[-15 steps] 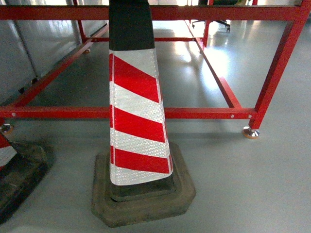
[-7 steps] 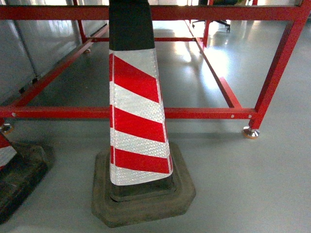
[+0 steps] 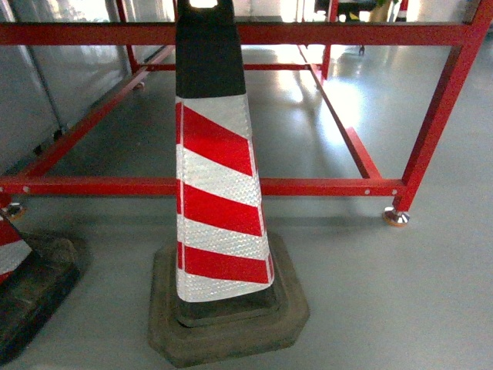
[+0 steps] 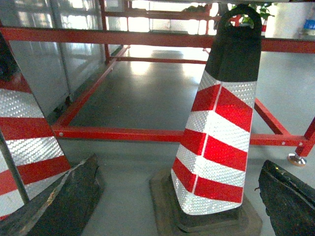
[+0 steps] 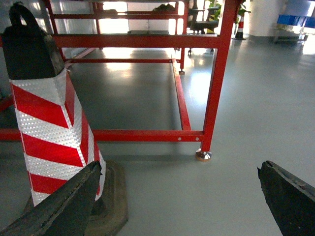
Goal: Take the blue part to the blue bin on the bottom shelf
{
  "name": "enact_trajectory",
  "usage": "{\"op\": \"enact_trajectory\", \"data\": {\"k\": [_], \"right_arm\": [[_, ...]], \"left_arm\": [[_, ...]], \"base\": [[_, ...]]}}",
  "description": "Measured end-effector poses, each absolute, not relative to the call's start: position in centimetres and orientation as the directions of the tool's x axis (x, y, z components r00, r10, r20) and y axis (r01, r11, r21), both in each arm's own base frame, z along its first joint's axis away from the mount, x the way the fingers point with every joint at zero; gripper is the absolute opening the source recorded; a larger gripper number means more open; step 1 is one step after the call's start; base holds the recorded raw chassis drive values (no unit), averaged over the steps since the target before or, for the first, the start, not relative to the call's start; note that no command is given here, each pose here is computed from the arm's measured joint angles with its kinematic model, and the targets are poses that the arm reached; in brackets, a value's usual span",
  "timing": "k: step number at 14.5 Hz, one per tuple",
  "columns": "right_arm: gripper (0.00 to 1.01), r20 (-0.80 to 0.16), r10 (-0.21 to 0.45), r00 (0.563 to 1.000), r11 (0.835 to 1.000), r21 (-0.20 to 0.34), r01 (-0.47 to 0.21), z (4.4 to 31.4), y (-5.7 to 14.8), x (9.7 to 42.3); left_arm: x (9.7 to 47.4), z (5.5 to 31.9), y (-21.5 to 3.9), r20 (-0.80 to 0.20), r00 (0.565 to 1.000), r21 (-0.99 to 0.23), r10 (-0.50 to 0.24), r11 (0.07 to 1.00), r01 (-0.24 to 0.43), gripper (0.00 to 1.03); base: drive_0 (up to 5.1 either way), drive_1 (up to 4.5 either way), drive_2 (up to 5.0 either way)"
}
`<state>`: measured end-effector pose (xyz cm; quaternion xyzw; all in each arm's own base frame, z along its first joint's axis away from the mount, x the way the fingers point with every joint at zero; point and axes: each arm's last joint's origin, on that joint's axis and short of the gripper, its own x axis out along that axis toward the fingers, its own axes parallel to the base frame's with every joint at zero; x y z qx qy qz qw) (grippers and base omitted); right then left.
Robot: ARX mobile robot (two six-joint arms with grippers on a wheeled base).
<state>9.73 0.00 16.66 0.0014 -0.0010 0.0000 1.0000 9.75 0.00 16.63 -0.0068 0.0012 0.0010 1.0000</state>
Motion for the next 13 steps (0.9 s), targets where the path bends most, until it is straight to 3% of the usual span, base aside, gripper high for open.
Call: {"op": "enact_trajectory", "data": {"k": [13], "right_arm": [[0.98,0.002,0.0,1.0,1.0,0.001,0.0,16.66,0.0,9.73]], "left_arm": [[9.75,16.64,0.0,-0.001,1.0,-0.011,0.001,1.0,-0.001,0.98]], "base": [[0.0,0.0,0.0]]}}
